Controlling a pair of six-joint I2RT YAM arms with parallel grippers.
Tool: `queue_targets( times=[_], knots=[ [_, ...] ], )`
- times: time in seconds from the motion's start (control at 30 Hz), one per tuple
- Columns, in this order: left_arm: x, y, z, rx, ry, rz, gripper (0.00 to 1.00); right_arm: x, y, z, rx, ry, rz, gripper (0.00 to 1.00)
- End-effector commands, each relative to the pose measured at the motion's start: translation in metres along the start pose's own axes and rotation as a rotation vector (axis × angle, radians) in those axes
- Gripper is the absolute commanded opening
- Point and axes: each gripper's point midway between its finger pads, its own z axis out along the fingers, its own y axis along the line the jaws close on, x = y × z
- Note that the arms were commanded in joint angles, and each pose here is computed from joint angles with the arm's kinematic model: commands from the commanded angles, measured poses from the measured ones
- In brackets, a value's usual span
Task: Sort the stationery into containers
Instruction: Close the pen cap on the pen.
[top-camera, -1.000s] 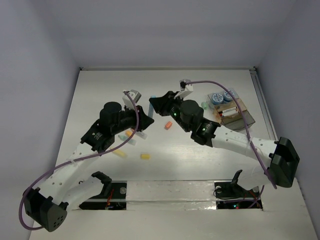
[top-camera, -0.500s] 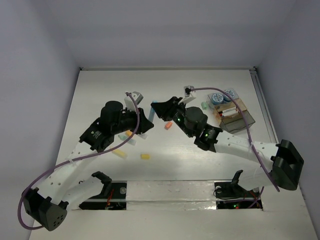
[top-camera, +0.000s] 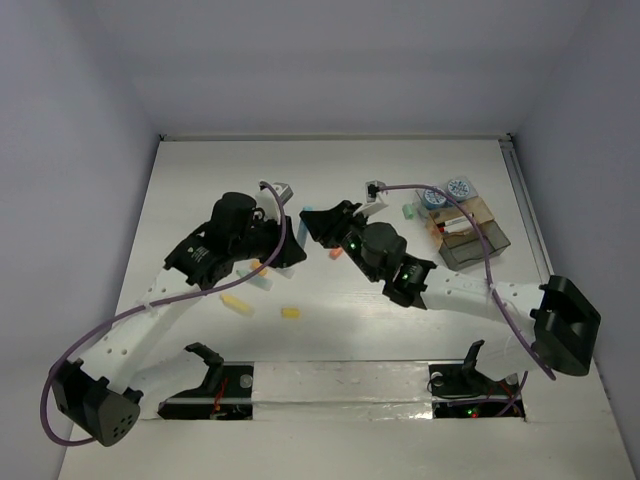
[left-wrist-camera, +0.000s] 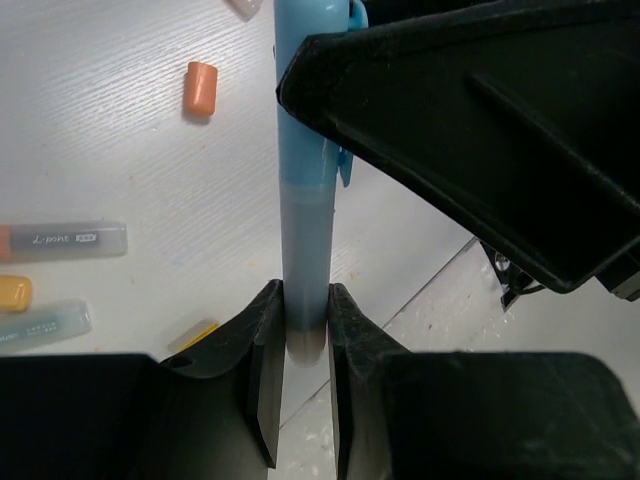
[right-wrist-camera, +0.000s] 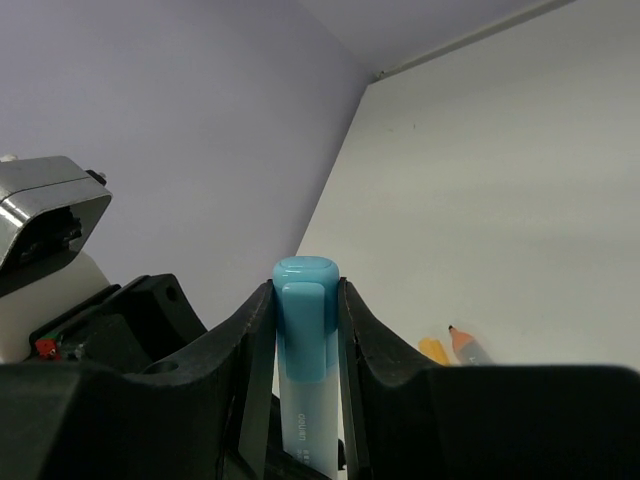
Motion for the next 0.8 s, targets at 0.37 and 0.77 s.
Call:
queue_targets(
  times=[0.37, 0.77],
  knots=[
    [-0.167, -0.04, -0.05, 0.05, -0.632, 0.115, 0.03, 0.097, -0.015, -0.069, 0.046, 0.373, -0.092, 0.0],
    [-0.089, -0.01, -0.044, -0.005, -0.484, 0.132, 0.64, -0.149, -0.078, -0.035, 0.326, -0.153, -0.176, 0.0]
  ],
)
